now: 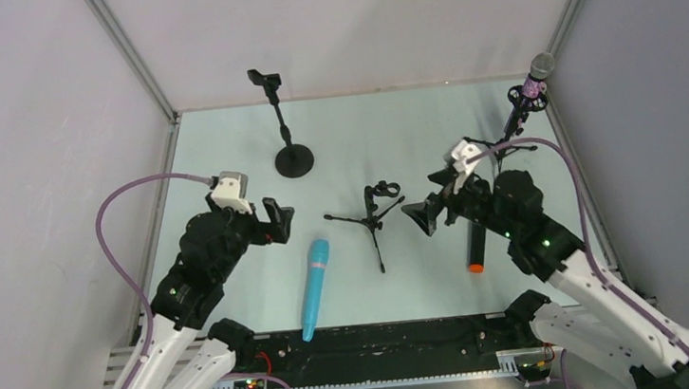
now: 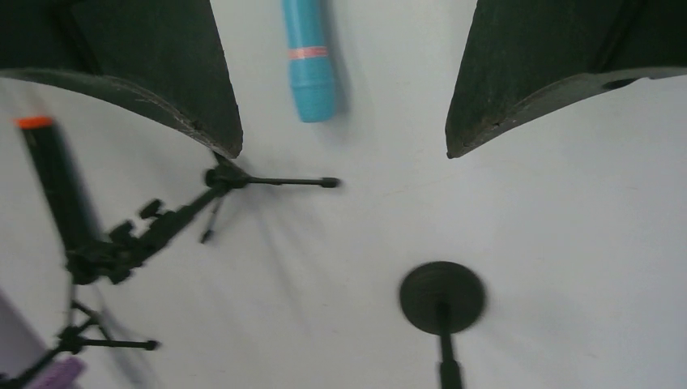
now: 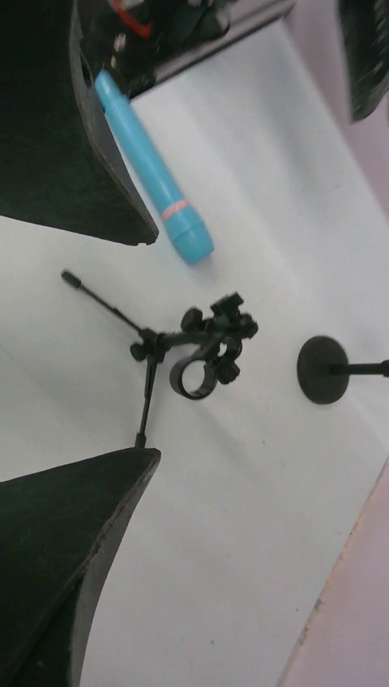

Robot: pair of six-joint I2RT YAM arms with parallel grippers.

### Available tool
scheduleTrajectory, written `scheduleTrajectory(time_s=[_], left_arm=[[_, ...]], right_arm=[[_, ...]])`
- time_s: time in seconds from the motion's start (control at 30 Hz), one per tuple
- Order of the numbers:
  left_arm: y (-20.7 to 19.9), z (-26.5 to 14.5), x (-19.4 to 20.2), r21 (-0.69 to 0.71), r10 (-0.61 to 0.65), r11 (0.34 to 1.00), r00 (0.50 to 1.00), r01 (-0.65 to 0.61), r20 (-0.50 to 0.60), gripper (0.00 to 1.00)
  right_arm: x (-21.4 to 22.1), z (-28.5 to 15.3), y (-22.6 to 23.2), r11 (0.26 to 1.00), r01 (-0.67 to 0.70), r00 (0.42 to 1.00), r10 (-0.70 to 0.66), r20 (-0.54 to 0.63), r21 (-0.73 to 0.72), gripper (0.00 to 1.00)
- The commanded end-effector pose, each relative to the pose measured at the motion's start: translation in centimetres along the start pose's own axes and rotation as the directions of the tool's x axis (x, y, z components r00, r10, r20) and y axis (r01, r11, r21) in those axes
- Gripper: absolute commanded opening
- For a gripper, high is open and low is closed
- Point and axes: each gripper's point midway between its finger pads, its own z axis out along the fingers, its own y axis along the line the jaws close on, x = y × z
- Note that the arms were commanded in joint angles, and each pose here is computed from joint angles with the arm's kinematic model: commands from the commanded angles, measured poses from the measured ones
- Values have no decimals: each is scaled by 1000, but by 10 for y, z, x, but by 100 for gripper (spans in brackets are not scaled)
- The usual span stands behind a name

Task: Attach the microphones to the stand

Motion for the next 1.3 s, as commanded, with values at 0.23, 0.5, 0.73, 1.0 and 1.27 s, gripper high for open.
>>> scheduleTrajectory(time_s=[0.23, 0.5, 0.73, 1.0, 1.27], left_arm=[[-44, -8, 45, 158, -353, 915, 925, 372, -138, 98], [-36, -23, 31, 178, -358, 917, 933, 357, -33, 98], [-35, -27, 35, 187, -379, 908, 925, 375, -15, 98], [-35, -30, 45, 199, -403, 896, 915, 397, -11, 98], [-32, -13, 80, 124, -416, 895, 902, 429, -118, 98]], right_arm=[[4, -66, 26, 888, -459, 875, 453, 169, -1, 99], [21, -86, 25, 878, -477, 871, 465, 159, 46, 99], [17, -90, 21, 816, -576, 799, 554, 235, 35, 100], [40, -82, 20, 739, -669, 738, 649, 187, 77, 99], [64, -58, 17, 751, -643, 765, 640, 74, 148, 100]])
